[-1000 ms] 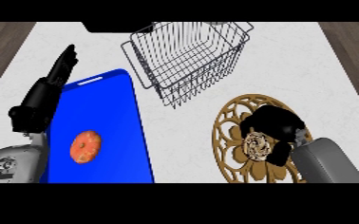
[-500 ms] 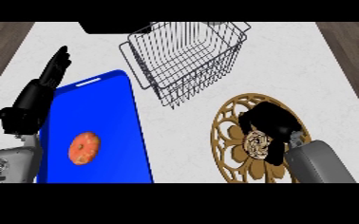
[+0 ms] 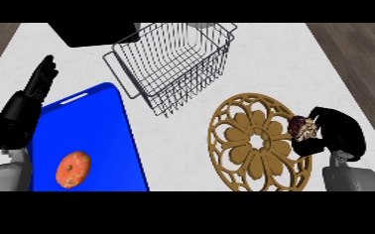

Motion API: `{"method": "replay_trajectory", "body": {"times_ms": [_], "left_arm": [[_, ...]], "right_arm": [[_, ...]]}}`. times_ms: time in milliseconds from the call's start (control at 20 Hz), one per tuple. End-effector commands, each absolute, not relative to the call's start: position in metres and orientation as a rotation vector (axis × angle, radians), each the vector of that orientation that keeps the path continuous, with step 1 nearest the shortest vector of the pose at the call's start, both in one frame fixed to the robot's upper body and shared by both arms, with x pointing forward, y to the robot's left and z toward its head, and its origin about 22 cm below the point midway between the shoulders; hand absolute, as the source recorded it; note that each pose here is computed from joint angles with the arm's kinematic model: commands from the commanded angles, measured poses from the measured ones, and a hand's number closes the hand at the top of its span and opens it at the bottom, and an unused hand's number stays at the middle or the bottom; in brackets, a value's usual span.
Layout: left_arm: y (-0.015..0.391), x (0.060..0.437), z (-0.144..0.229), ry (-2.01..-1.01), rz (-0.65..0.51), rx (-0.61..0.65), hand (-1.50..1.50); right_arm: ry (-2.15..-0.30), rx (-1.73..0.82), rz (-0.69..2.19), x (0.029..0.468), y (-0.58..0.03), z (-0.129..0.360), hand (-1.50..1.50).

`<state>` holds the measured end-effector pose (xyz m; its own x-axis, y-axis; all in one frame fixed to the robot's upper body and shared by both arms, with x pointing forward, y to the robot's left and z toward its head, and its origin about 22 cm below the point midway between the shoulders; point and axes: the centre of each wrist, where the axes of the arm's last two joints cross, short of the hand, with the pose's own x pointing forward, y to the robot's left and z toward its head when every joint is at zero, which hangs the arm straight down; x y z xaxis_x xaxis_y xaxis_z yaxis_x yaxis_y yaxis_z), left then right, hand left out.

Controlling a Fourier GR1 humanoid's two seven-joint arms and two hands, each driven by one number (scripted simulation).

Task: Pick the cupcake from the placemat and place it in the basket

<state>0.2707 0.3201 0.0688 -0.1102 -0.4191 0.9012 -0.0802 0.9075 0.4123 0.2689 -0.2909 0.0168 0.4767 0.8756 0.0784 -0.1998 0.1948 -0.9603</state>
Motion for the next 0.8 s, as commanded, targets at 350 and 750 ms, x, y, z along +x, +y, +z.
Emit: {"method": "replay_trajectory", "body": {"times_ms": [350, 750], "left_arm": [[0.302, 0.280, 0.081, -1.699, -0.371, 0.296, 0.00], [0.283, 0.287, 0.078, -1.717, -0.396, 0.285, 0.00]], "right_arm": [[-1.335, -1.339, 0.040, 0.245, -0.198, 0.156, 1.50], [-1.448, -1.374, 0.072, 0.245, -0.114, 0.255, 1.50]]}}
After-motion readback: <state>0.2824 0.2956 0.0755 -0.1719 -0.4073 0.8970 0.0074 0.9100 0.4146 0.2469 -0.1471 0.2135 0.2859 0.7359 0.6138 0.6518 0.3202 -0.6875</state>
